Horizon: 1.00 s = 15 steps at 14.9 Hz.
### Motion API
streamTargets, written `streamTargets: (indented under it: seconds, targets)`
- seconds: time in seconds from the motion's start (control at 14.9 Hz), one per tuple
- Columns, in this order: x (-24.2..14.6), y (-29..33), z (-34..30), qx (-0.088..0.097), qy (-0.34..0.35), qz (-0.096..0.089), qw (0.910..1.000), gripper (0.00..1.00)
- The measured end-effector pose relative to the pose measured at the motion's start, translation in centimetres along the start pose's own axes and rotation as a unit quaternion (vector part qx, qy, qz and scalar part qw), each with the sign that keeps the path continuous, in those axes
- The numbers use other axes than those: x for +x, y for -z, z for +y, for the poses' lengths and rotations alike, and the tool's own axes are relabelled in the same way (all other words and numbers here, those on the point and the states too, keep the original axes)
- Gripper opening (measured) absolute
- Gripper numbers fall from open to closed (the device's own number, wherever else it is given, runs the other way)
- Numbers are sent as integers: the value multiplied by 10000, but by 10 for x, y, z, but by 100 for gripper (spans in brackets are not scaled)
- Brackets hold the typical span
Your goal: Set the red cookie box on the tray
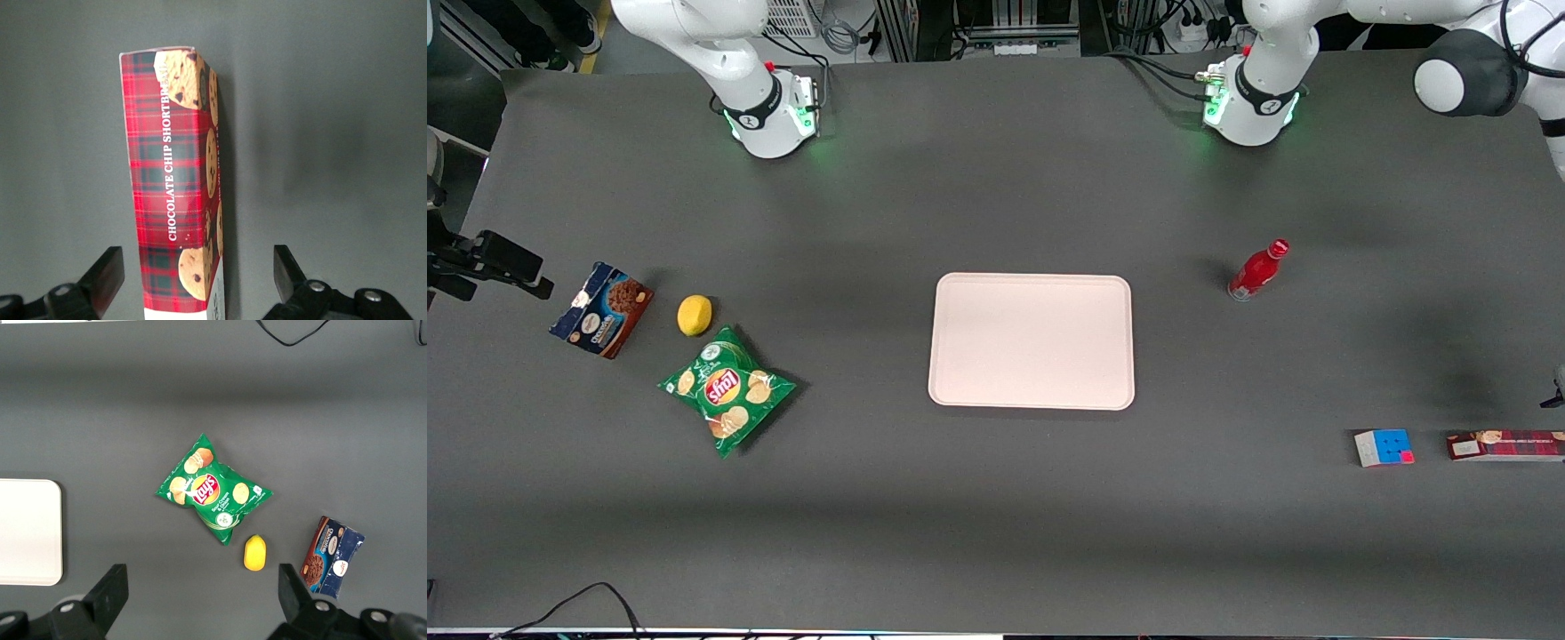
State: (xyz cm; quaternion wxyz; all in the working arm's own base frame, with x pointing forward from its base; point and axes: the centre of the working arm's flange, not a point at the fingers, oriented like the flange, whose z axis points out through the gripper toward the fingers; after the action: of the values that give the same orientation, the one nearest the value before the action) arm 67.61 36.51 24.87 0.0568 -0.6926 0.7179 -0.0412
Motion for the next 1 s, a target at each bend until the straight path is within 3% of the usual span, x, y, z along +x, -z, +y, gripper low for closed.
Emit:
streamTargets:
  seconds: [0.2, 0.74, 0.94, 1.0]
  targets:
    - [4, -5, -3, 87, -60, -14, 9999, 100]
    - [5, -23, -2, 97, -97, -31, 9999, 100]
    - [4, -25, -2, 122, -96, -61, 9999, 97]
    - [4, -27, -1, 122, -95, -65, 9999, 87]
